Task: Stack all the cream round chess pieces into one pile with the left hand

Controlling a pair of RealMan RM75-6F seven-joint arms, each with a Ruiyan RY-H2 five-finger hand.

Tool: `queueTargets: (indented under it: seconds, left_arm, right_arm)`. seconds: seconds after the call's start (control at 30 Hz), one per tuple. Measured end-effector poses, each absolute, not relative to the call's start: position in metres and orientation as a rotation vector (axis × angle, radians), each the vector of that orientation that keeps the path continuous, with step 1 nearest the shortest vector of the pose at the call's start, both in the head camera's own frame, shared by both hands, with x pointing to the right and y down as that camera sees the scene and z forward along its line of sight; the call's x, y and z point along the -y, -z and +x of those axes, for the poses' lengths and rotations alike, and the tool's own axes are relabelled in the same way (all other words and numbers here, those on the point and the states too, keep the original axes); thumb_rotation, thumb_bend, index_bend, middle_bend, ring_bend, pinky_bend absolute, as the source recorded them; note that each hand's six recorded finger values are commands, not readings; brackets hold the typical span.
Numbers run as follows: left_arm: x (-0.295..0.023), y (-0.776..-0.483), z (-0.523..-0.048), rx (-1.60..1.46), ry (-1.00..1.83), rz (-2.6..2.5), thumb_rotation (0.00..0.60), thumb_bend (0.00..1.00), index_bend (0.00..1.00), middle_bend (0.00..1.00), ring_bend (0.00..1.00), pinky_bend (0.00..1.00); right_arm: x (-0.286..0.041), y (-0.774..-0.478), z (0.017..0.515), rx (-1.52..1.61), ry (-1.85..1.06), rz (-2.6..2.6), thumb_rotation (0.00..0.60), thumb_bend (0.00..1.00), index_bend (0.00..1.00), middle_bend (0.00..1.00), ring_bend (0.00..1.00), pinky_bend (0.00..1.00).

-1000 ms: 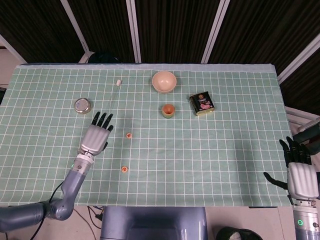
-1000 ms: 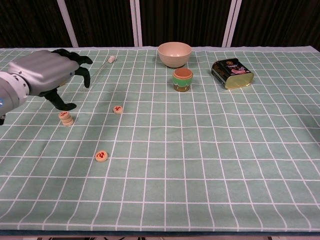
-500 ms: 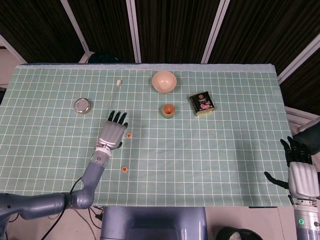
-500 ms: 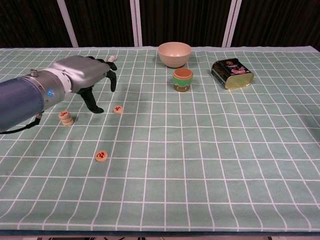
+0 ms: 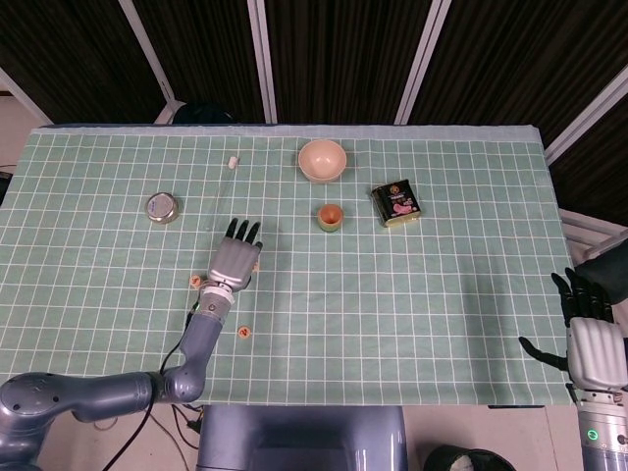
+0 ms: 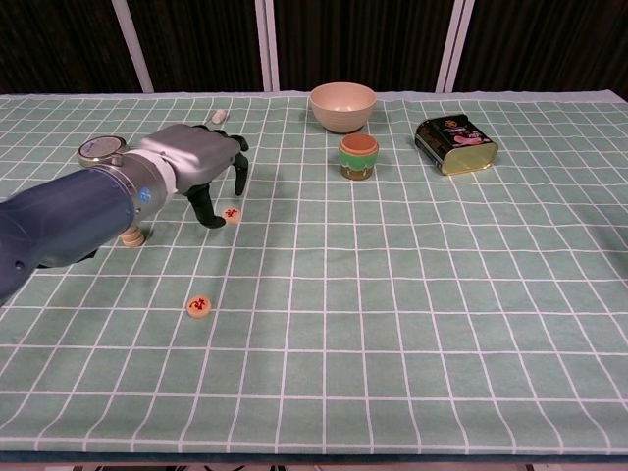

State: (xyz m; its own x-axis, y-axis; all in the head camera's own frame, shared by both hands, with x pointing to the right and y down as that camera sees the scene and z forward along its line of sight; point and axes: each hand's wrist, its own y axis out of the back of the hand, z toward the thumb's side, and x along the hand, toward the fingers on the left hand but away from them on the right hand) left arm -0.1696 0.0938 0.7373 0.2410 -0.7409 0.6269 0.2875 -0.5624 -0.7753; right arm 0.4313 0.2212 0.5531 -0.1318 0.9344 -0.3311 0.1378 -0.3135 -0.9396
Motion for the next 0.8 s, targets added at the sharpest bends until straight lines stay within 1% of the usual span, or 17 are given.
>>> queueTargets:
  seconds: [0.37,0.8]
  left_arm:
    - [-0.095,-0.748,-0.167,-0.419,1.498,-1.629,0.6,0.26,0.44,0.04,0.0,0.0]
    - [-0.099,-0.754,-0.165,-0.399,1.492,-1.618,0.6,0.31,0.47,0.04,0.0,0.0]
  right_arm:
    - [-0.221,-0.553,0.432,1.241,-1.52,-1.461,0.6,0.23,0.09,0.01,0.0,0.0]
    - [-0.221,-0.554,0.433,1.244,-1.529,-1.459,0.6,0.23,0.09,0.01,0.0,0.0]
